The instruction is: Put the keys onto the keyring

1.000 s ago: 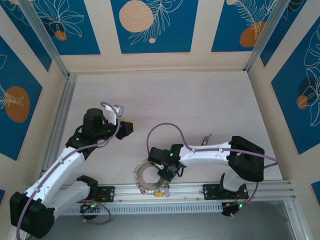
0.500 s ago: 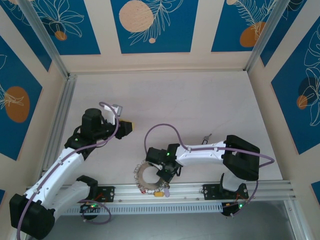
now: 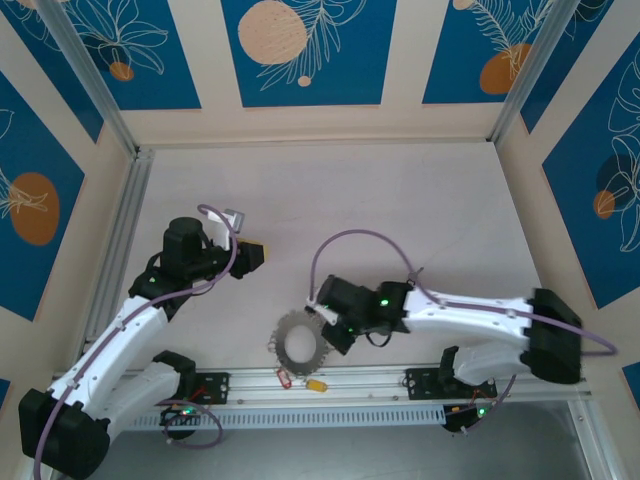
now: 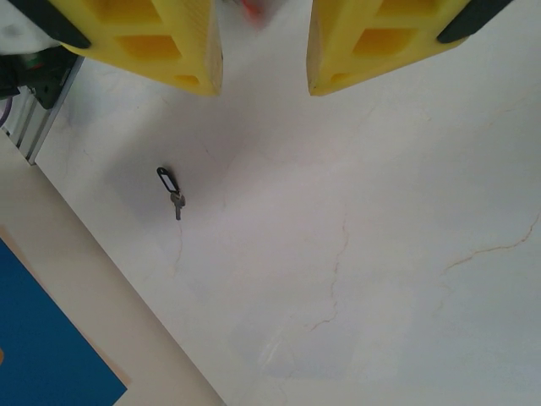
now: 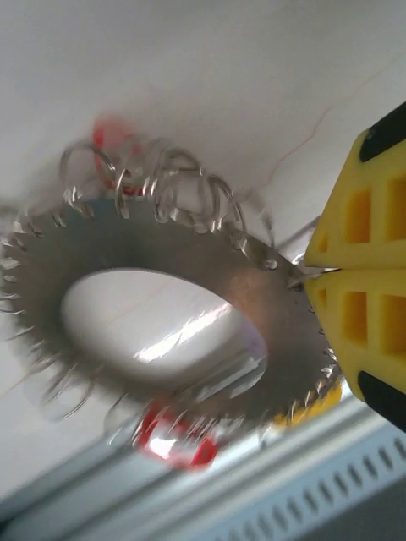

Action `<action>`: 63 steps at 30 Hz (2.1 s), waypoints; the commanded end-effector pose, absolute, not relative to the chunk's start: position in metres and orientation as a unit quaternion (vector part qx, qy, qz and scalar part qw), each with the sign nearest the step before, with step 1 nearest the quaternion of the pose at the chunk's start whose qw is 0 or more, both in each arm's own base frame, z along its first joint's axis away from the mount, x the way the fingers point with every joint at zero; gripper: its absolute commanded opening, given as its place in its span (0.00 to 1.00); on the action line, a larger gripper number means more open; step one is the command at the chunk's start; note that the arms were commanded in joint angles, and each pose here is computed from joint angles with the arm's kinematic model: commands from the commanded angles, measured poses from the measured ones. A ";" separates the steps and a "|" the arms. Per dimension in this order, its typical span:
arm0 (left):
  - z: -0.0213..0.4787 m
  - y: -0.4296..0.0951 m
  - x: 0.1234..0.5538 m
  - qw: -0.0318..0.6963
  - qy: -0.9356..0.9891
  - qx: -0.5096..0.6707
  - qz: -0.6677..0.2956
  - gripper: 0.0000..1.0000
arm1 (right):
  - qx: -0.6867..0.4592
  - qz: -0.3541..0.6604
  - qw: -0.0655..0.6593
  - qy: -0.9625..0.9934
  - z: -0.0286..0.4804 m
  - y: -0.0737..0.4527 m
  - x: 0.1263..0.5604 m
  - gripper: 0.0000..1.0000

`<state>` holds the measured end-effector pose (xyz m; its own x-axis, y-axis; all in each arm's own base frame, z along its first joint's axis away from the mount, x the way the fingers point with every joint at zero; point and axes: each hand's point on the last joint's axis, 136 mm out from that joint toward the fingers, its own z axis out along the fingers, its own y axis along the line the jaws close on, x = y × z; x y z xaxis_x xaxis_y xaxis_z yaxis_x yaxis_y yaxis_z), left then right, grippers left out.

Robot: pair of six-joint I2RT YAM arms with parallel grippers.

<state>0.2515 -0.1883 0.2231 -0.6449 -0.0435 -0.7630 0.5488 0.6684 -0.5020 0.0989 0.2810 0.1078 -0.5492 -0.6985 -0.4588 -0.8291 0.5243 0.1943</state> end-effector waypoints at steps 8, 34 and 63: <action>0.282 -0.201 0.226 0.437 0.751 0.210 -0.449 0.24 | -0.399 0.462 0.389 0.691 0.256 0.291 0.121 0.00; 0.353 -0.272 0.137 0.462 0.562 0.399 -0.559 0.35 | -0.362 0.606 0.525 0.475 0.374 0.297 0.133 0.00; 0.381 -0.268 0.121 0.472 0.545 0.459 -0.519 0.14 | -0.488 0.292 0.755 0.326 0.377 0.321 0.122 0.00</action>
